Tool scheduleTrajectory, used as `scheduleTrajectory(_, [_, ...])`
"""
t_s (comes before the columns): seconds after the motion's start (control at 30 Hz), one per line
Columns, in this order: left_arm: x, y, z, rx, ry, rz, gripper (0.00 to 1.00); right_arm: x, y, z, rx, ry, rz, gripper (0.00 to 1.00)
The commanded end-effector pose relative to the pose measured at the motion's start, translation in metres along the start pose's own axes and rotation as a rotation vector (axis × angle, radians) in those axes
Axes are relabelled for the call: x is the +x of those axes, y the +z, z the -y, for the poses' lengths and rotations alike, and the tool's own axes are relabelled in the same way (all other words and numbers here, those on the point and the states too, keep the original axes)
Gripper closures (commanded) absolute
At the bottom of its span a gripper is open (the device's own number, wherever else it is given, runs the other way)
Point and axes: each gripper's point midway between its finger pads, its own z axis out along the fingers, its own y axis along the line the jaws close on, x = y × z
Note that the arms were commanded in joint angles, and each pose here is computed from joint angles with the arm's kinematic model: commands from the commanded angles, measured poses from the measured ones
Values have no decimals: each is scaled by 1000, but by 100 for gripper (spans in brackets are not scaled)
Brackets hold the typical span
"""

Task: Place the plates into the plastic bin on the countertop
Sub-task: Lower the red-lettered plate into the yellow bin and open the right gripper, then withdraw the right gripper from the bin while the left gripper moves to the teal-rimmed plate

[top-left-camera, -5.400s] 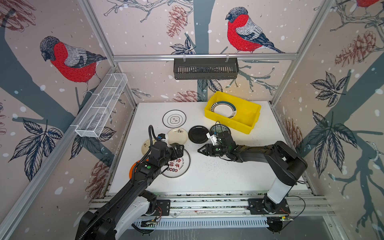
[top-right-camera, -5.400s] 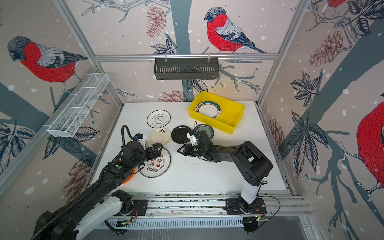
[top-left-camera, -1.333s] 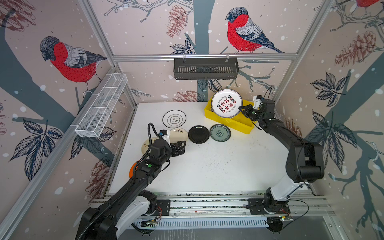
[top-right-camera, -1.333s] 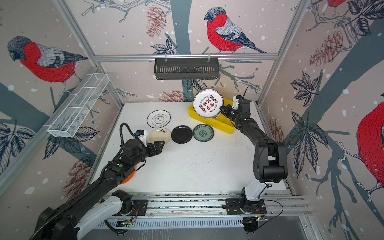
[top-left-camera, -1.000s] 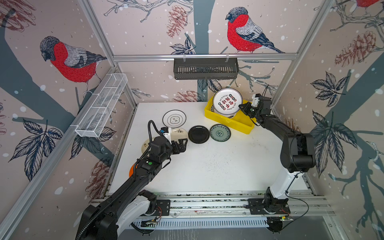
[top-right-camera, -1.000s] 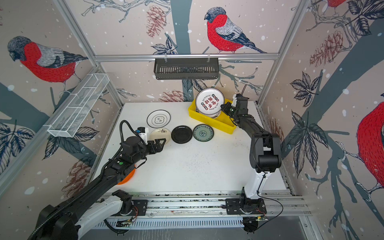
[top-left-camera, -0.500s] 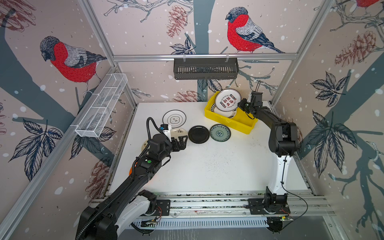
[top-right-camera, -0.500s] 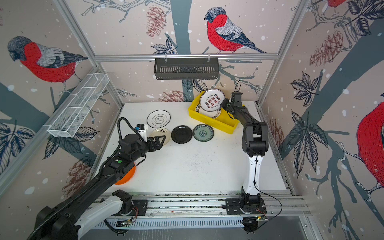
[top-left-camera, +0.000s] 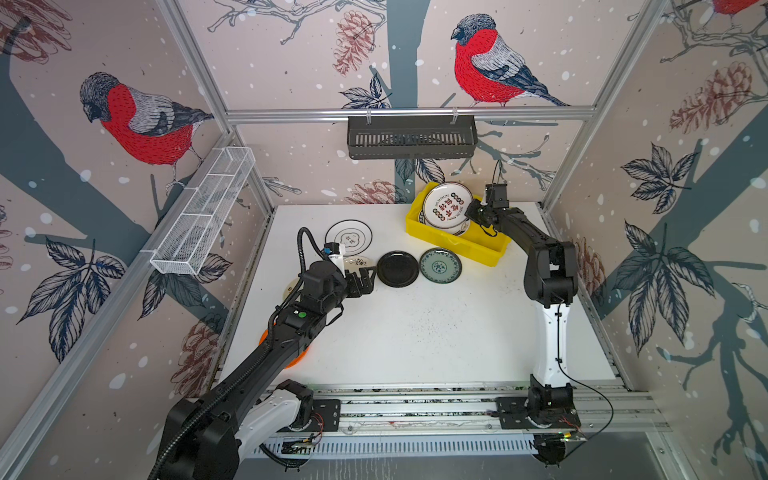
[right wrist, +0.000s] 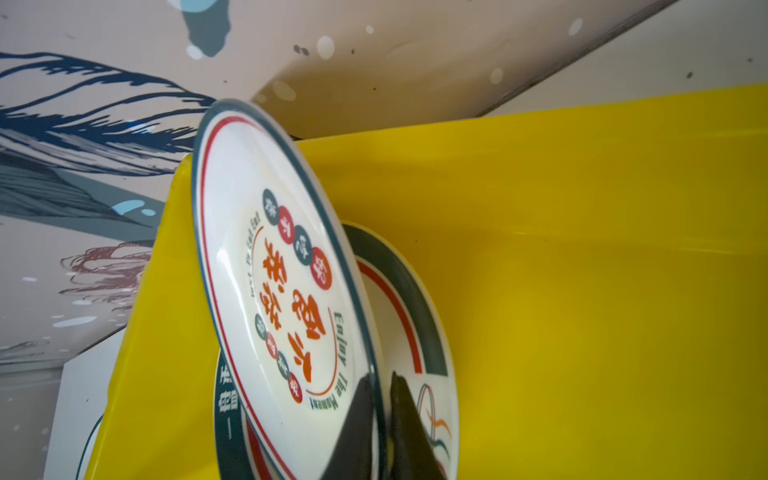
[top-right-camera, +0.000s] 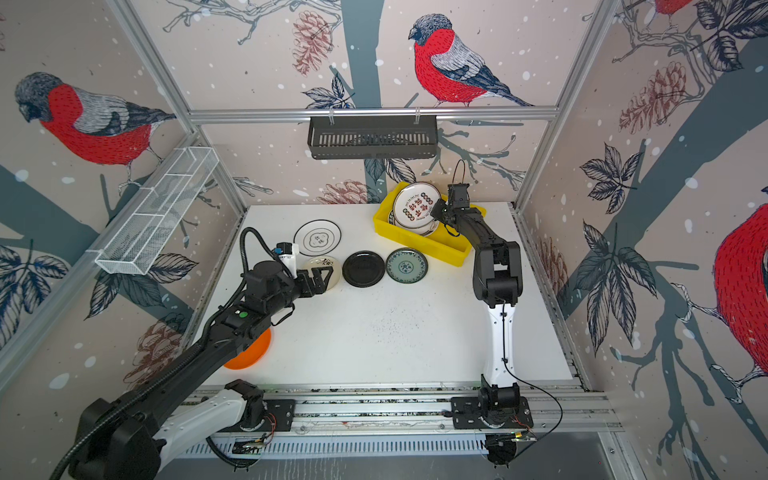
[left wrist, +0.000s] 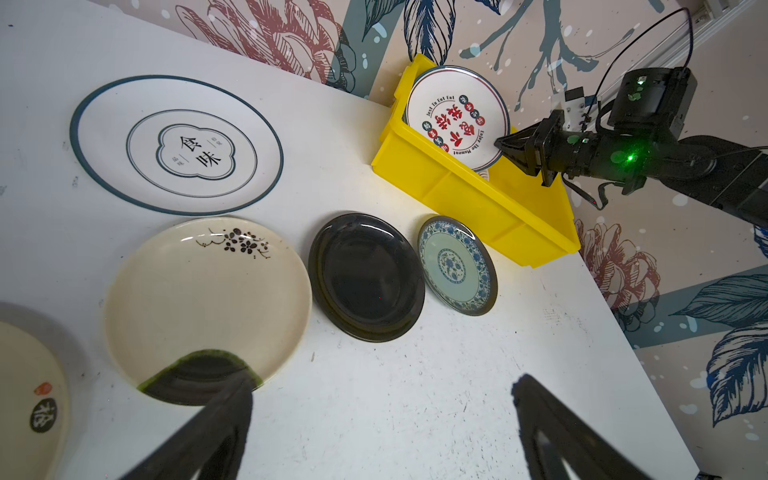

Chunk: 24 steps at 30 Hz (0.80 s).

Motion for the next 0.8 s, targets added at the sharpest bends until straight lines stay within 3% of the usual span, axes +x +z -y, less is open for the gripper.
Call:
scheduleTrajectory(0.0, [-16, 4, 3, -4, 41, 45, 3, 9, -3, 2, 30, -19, -29, 63])
scheduleTrajectory(0.37, [-33, 29, 2, -31, 70, 64, 3, 14, -36, -8, -66, 4, -39, 64])
scheduleTrajectory(0.57, [-65, 41, -20, -150, 79, 151, 3, 12, -95, -28, -133, -46, 65, 40])
scheduleTrajectory(0.77, [-90, 58, -40, -149, -1, 221, 3, 30, -170, -52, -245, -114, 166, 26])
